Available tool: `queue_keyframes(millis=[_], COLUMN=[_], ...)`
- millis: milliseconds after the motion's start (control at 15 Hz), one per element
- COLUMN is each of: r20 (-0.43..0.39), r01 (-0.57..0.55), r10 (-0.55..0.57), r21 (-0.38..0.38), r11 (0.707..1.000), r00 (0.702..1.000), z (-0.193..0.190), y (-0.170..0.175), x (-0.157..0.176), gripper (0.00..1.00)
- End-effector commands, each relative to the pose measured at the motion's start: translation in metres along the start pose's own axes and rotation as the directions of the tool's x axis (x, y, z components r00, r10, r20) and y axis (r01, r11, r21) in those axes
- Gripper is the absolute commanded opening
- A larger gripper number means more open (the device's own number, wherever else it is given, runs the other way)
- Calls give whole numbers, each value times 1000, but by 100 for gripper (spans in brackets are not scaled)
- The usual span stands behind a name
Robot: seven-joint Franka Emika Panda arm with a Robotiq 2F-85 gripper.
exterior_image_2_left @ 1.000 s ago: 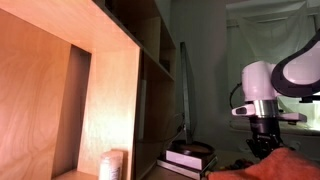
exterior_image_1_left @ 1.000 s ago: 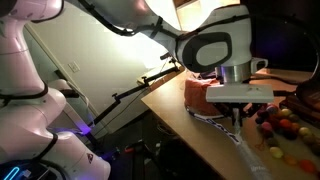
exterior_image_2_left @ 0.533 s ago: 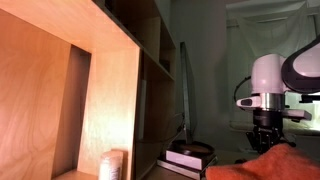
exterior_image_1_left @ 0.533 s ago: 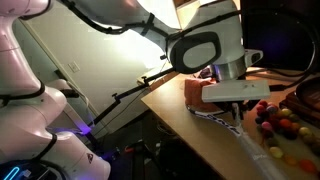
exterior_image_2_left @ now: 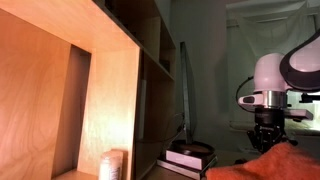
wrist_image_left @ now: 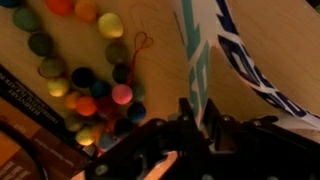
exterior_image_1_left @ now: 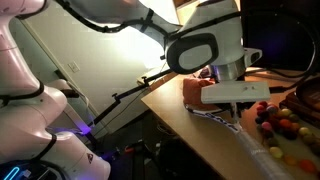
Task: Put the towel on the tennis racket then move the racket to the left
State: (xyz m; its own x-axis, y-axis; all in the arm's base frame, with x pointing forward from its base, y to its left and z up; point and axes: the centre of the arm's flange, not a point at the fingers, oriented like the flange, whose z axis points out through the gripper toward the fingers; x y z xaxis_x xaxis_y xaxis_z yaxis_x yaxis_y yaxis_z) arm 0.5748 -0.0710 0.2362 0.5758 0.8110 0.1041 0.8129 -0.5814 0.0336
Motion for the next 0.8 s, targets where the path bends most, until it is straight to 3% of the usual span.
queue_keyframes(millis=[0,733], r20=[-45,29], r01=[1,-25], r10=[-1,24], r21=[-14,63], r11=[1000,998], r00=[999,999], z=[-17,16], y=[-6,7], x=[-10,18], gripper=[13,11])
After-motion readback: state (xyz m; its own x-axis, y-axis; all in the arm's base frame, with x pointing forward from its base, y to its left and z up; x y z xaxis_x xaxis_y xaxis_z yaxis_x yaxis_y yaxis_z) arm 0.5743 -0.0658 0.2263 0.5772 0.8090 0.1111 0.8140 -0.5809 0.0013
